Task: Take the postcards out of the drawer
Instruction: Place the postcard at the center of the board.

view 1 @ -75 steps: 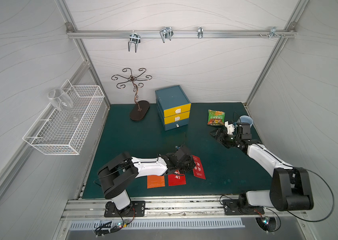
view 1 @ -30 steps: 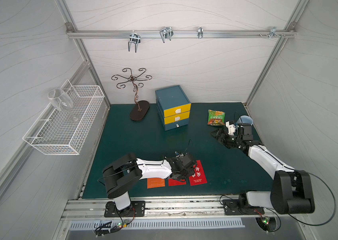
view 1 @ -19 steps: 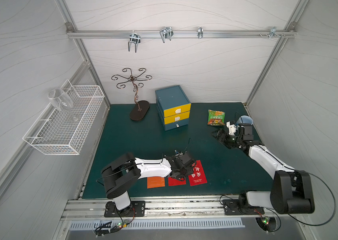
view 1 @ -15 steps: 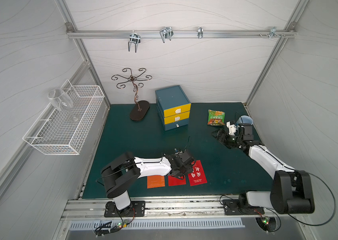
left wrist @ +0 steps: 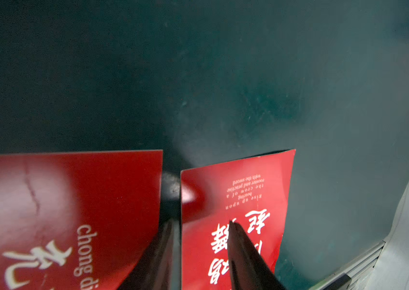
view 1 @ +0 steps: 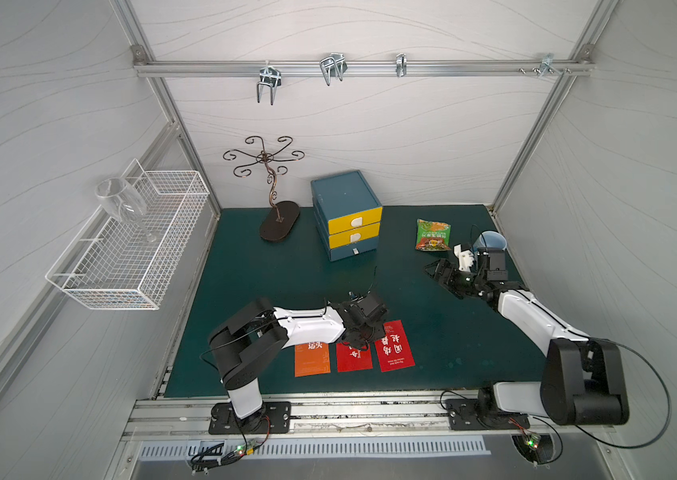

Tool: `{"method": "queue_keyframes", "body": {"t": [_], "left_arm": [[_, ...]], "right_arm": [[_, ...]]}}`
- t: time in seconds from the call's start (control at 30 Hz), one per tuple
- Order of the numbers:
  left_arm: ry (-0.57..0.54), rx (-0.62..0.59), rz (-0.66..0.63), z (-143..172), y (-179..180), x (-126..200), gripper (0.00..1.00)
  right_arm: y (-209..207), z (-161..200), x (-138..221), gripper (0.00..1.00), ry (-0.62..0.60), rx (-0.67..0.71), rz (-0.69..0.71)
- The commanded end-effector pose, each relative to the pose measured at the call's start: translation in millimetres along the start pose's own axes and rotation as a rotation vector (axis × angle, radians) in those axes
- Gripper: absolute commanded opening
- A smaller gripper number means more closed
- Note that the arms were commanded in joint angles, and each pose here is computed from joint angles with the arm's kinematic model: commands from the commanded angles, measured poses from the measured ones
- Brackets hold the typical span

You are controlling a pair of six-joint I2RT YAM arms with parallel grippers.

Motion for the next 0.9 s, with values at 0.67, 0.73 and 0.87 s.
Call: {"method": "queue_keyframes", "body": {"t": [0.67, 0.73, 0.87], "left_arm": [[-0.124, -0.015, 0.058, -24, -8, 22, 0.4], [-0.194, -0.048, 0.045, -35, -4, 41, 0.4], [-0.385, -0.071, -0.012, -73, 27, 95, 0.42]], "right_arm": [[-5, -2, 6, 0.99, -0.017, 0.011, 0.059], [-4, -4, 10, 0.99, -0.041, 0.031, 0.086], [-1, -11, 24, 0.99, -0.123, 0.1, 0.151]]}}
Point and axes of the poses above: each gripper's point midway between its finger pads, its own x axis back along the fingers, its own y axis along the line the jaws close on, z = x × y, the point moved 7 cm from there along x, back along the fingers, and after that the axes turned 8 degrees about -x, right-handed, at the moved point
